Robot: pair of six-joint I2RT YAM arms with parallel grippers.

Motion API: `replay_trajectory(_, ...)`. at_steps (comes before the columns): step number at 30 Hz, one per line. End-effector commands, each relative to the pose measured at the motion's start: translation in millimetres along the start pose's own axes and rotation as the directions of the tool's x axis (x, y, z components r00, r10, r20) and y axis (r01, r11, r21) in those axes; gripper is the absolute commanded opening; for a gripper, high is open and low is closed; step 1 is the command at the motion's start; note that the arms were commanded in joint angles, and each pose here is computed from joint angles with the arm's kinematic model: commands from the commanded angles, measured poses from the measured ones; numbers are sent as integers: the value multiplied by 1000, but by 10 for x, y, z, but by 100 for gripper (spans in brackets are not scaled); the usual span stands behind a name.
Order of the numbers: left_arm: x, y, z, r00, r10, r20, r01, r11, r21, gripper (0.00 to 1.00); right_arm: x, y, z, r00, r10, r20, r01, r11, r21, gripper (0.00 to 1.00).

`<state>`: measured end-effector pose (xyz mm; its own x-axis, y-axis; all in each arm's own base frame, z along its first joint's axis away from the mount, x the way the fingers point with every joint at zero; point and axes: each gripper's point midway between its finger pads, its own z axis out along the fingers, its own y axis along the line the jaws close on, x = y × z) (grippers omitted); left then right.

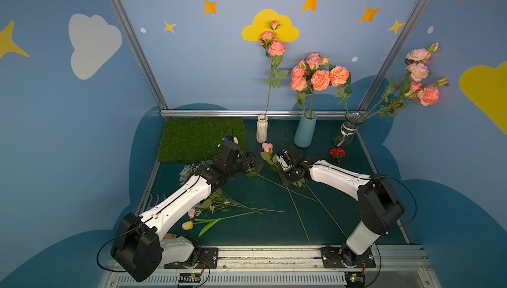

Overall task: Place the pink flowers into the vase
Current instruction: Pick up the flower at the center of the board.

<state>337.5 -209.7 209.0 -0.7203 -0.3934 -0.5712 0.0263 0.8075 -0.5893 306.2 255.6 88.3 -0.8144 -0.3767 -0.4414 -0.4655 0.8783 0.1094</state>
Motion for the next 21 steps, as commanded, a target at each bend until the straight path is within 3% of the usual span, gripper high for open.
replay_trajectory(1, -35, -16, -65, 1000, -3, 23, 3, 1000, 7, 78, -228, 16, -314, 995, -39, 89, 39, 999, 11, 0)
replay_trajectory(14, -130, 155, -111, 993, -119, 6, 118, 992, 33, 78, -636, 80, -1005, 912, -62, 404, 71, 997, -8, 0)
replay_trajectory(21, -161, 315, -146, 990, -143, 12, 143, 990, 12, 78, -911, 123, -1454, 779, -45, 626, 78, 997, -26, 0)
